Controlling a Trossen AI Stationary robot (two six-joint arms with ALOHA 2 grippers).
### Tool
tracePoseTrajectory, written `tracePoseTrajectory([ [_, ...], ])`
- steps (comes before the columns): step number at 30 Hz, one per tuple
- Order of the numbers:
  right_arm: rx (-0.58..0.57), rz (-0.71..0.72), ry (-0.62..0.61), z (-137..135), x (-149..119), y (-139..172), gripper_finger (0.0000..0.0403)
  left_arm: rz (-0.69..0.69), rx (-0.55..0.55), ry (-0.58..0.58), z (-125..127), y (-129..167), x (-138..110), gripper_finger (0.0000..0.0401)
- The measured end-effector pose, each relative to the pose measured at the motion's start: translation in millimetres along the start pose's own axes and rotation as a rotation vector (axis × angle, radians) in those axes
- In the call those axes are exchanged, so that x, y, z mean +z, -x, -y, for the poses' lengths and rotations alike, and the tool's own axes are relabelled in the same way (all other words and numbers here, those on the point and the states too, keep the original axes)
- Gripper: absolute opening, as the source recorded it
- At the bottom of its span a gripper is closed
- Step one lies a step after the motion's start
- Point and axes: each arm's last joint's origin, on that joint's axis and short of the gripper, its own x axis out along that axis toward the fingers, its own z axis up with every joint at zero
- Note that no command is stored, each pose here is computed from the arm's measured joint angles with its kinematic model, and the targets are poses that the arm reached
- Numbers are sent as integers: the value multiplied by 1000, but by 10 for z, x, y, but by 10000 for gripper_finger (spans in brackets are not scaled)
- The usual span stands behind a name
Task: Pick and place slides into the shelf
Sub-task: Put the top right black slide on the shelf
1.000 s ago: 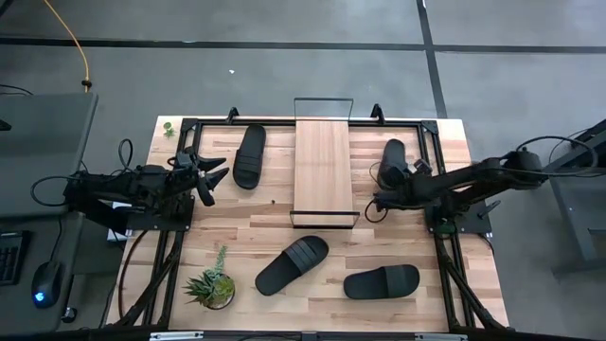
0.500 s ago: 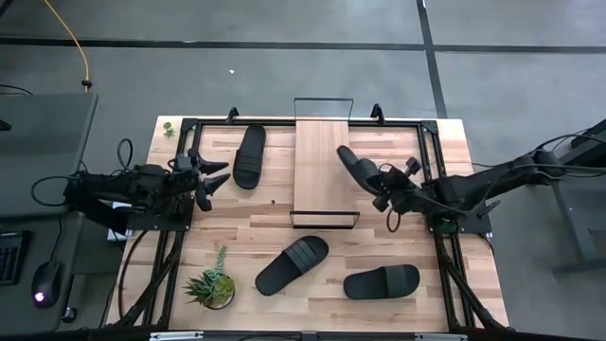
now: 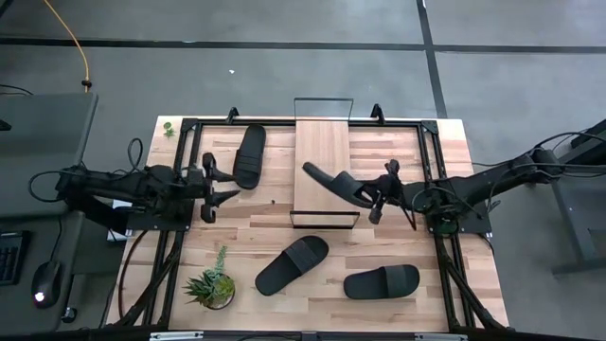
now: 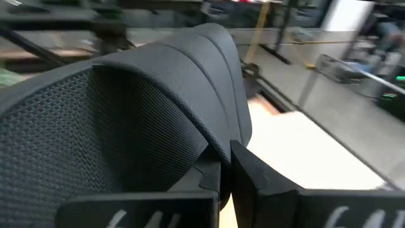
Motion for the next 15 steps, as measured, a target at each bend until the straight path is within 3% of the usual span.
tracePoseTrajectory([
  [6, 136, 29, -46, -42, 44, 4, 0, -42, -88, -124, 66, -176, -58, 166],
  [15, 356, 129, -91, -186, 133, -85, 0, -16, -155, -158, 148, -448, -105, 166],
])
